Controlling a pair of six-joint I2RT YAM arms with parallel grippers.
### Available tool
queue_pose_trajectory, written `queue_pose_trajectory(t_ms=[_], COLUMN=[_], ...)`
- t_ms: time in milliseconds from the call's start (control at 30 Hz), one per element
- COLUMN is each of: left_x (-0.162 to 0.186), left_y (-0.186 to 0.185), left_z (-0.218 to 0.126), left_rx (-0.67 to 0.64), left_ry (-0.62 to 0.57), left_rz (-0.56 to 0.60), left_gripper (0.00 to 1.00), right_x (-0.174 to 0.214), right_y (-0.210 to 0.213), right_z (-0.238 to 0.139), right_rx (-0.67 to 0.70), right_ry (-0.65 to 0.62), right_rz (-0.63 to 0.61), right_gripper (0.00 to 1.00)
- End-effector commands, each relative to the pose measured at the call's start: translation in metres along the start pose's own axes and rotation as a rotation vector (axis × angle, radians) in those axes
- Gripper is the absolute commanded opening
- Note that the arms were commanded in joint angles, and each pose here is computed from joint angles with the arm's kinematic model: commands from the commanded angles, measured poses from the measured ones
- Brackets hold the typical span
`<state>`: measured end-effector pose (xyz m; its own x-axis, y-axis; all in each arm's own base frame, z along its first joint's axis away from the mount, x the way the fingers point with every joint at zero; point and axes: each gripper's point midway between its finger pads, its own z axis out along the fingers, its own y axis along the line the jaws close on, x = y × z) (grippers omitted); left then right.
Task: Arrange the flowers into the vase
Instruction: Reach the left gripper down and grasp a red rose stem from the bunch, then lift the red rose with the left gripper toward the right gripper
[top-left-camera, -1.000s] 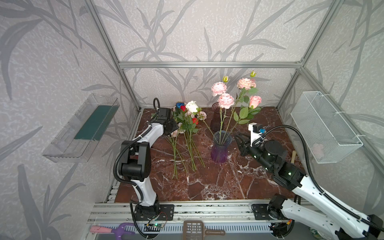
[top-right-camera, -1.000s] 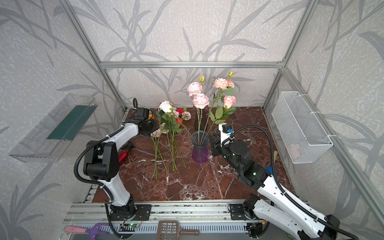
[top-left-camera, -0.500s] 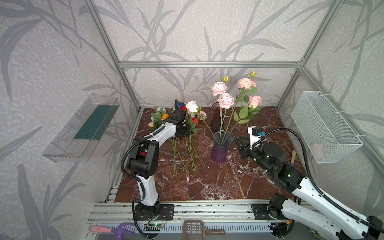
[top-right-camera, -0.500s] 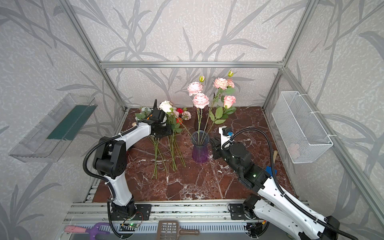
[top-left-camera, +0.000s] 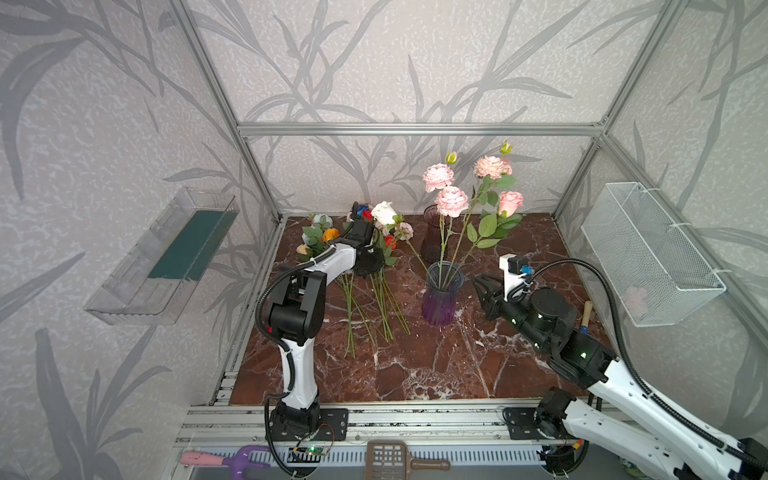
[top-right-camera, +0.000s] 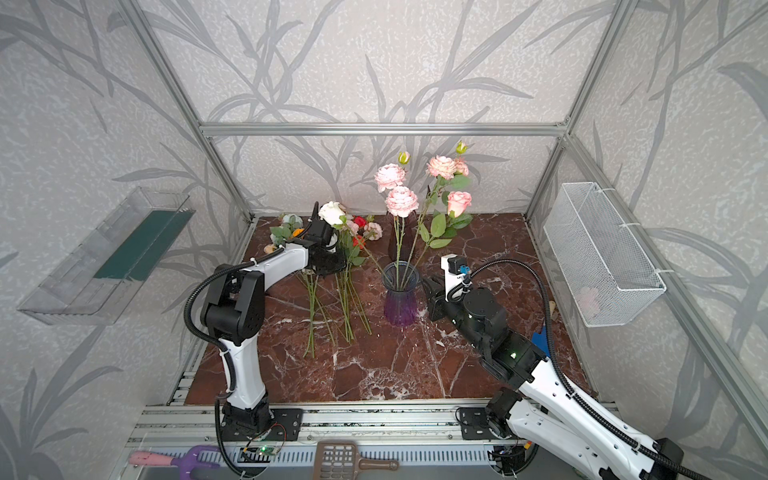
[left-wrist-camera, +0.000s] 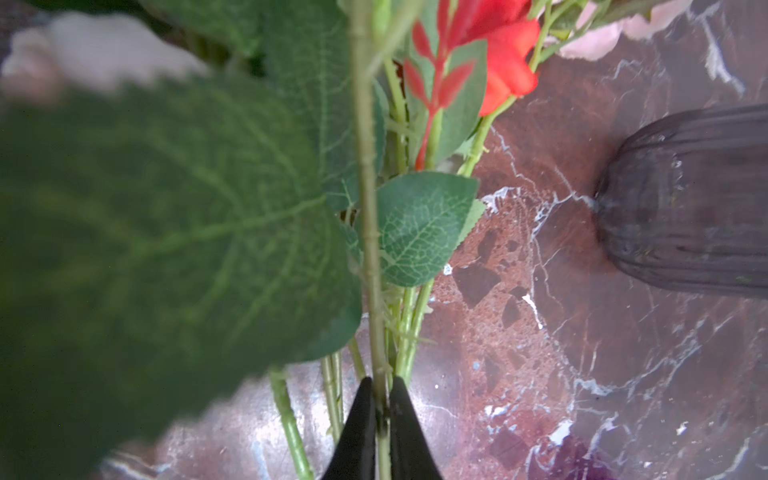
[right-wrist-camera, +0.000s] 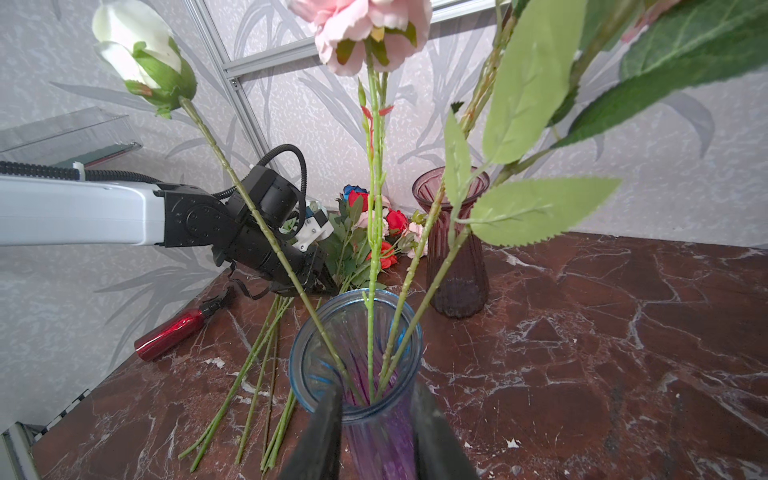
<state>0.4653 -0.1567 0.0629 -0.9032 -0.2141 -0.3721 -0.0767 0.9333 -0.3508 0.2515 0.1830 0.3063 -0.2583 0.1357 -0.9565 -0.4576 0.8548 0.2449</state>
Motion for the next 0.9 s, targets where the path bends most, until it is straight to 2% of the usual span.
queue_pose_trajectory(t_ms=[0, 200, 367, 467, 633, 867], left_x=[-0.014, -0.023, -0.038, -0.045, -0.053, -0.045], left_y=[-0.01, -0.024, -0.042, -0.048, -0.044, -0.043], left_z=[-0.022, -0.049, -0.097, -0.135, -0.209, -0.318], left_rx=[0.022, 0.076, 0.162, 0.199, 0.187, 0.185], left_ry=[-0.063, -0.112, -0.251, -0.37, -0.614, -0.888], left_rz=[0.015, 0.018, 0.022, 0.037, 0.078, 0.158], left_gripper=[0.05, 0.0, 0.0, 0.0, 0.0, 0.0], right_x=[0.002, 0.002, -0.001, -0.002, -0.012, -0.033], right_y=[-0.004, -0.004, -0.004, -0.004, 0.003, 0.025], right_z=[-0.003, -0.005, -0.006, -0.005, -0.004, -0.006], right_rx=[0.014, 0.012, 0.014, 0.013, -0.014, -0.112], right_ry=[0.003, 0.001, -0.005, -0.009, -0.025, -0.055], right_rz=[0.001, 0.001, 0.002, 0.004, 0.009, 0.009], right_gripper=[0.3, 0.3, 0.3, 0.3, 0.3, 0.35])
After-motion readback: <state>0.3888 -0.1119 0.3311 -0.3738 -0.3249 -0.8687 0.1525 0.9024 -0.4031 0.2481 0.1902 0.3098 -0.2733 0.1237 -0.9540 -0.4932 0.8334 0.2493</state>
